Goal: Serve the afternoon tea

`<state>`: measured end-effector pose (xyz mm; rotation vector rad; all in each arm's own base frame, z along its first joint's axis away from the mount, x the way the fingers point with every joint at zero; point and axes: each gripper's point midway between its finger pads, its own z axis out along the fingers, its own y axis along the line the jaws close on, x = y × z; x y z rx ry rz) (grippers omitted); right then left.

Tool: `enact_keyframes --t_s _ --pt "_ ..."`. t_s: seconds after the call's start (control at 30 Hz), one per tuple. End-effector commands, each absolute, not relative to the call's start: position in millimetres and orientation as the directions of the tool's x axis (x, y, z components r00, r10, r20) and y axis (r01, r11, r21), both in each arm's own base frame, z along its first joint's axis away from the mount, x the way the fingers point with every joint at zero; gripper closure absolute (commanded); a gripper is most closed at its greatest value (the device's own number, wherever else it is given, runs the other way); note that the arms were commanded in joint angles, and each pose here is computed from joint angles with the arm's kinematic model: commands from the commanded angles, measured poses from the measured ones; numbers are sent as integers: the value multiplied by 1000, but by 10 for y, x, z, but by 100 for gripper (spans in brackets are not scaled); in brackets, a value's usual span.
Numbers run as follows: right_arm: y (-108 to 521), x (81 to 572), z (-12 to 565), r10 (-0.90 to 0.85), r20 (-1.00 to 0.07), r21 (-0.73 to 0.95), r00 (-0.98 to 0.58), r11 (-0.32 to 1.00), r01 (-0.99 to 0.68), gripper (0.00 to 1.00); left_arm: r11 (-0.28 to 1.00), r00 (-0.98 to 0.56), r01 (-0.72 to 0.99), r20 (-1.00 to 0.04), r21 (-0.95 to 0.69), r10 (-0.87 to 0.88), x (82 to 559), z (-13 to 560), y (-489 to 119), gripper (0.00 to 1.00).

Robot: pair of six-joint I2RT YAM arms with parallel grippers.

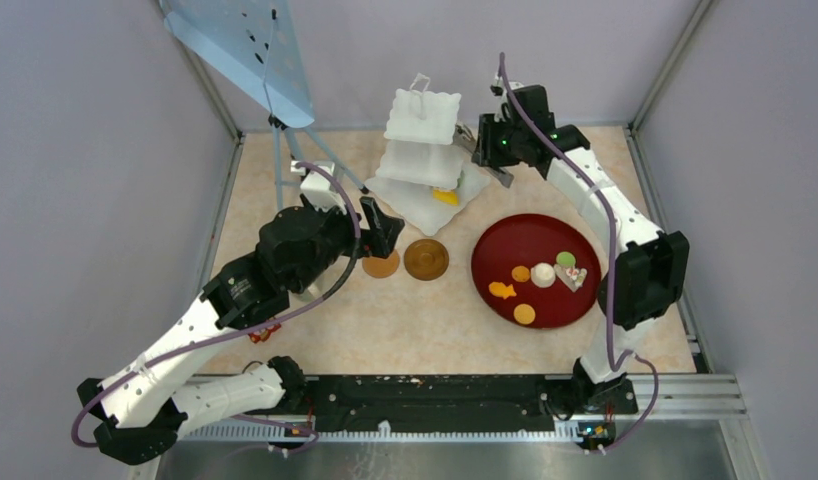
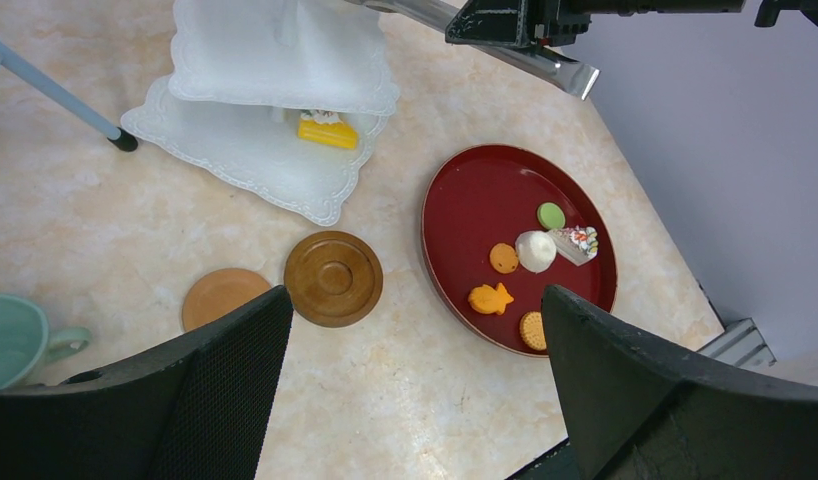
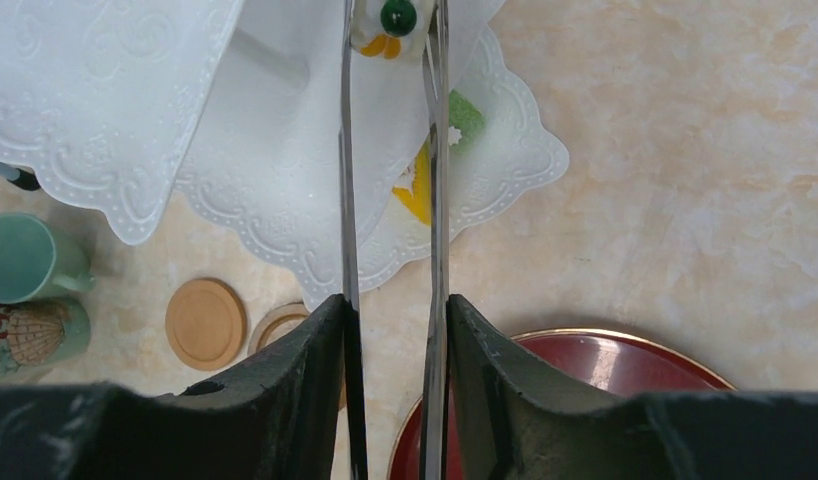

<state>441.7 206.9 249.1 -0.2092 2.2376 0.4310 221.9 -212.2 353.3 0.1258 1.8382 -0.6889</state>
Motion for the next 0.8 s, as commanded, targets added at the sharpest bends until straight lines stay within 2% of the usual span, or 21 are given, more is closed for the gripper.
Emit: enact_keyframes --t_s 0.0,0.77 --pt "2184 4468 2742 -16 -807 221 -590 919 -327 59 818 -337 413 -902 -400 -271 2216 3751 -2062 1" --pt "2151 4385 2887 -29 -832 179 -554 931 -317 49 806 -341 429 -899 -408 -274 2182 3758 -2076 1"
